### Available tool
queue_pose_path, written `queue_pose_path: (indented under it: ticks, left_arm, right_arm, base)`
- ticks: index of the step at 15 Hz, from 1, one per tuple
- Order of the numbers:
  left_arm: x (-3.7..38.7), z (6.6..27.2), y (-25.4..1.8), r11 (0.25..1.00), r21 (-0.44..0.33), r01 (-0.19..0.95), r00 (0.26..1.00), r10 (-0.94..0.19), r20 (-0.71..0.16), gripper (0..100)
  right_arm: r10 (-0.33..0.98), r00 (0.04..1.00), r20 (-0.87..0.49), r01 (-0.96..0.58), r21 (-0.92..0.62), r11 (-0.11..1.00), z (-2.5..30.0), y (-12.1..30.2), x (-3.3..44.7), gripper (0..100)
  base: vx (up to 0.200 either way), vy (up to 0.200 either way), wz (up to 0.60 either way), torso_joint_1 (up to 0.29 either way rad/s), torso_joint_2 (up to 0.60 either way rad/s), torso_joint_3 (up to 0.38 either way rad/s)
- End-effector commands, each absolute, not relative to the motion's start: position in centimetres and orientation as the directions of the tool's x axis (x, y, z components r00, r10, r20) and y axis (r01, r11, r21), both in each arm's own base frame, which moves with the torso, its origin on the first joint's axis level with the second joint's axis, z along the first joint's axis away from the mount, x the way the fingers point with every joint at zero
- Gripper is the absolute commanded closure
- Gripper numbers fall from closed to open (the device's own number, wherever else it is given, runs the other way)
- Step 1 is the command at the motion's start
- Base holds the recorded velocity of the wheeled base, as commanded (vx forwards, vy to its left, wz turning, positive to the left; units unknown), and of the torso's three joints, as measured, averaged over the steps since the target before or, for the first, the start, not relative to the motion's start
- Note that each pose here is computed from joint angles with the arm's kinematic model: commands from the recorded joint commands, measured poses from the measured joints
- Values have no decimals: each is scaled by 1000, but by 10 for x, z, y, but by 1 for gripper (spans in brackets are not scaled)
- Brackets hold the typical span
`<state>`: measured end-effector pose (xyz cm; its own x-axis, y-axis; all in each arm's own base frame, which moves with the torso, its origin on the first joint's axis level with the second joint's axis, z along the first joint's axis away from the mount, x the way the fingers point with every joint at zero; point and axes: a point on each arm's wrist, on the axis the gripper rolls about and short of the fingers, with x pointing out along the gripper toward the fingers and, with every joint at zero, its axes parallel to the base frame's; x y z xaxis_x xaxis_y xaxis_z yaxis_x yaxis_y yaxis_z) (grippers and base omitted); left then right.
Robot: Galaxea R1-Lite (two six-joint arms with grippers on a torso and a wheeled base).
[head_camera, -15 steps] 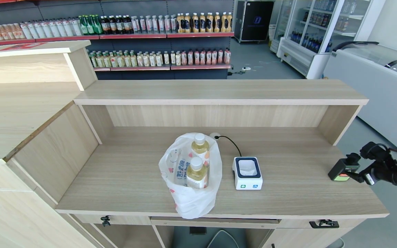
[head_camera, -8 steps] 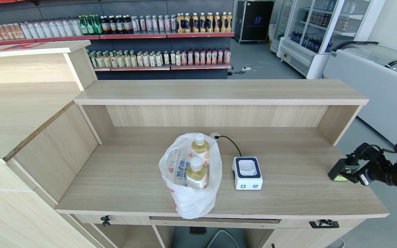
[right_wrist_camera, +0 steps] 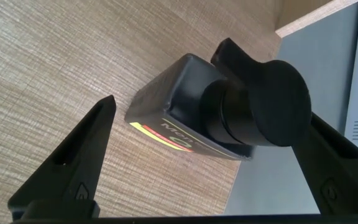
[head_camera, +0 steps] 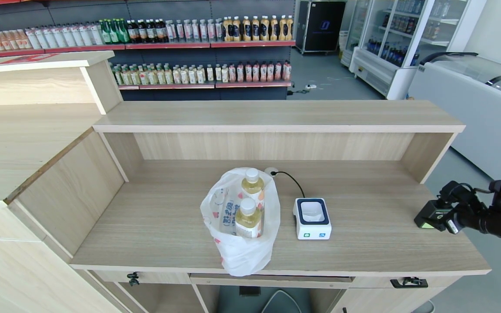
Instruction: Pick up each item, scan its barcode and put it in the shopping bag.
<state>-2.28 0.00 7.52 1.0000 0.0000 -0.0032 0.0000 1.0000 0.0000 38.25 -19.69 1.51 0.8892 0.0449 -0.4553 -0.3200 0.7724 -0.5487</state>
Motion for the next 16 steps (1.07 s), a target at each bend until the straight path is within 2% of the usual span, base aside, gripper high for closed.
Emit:
queue_pose_path:
  ticks: [1,13,14,16]
  left_arm:
    - [-23,75,0,1000,0,0,1000,0,-3,0]
    - [-23,75,0,1000,0,0,1000,0,-3,0]
    - [-23,75,0,1000,0,0,1000,0,-3,0]
    - [-23,75,0,1000,0,0,1000,0,-3,0]
  right_arm:
    - [51,886,-461,-327,-544,772,12,-195,383,0]
    - [62,889,-454,-333,-546,769,8,-193,393,0]
    - [64,889,-454,-334,-546,768,7,-192,394,100]
    - [68,883,-465,-343,-537,771,3,-191,392,100]
  base:
    - [0,0,0,0,0,0]
    - [0,0,0,0,0,0]
    - [0,0,0,0,0,0]
    - [0,0,0,0,0,0]
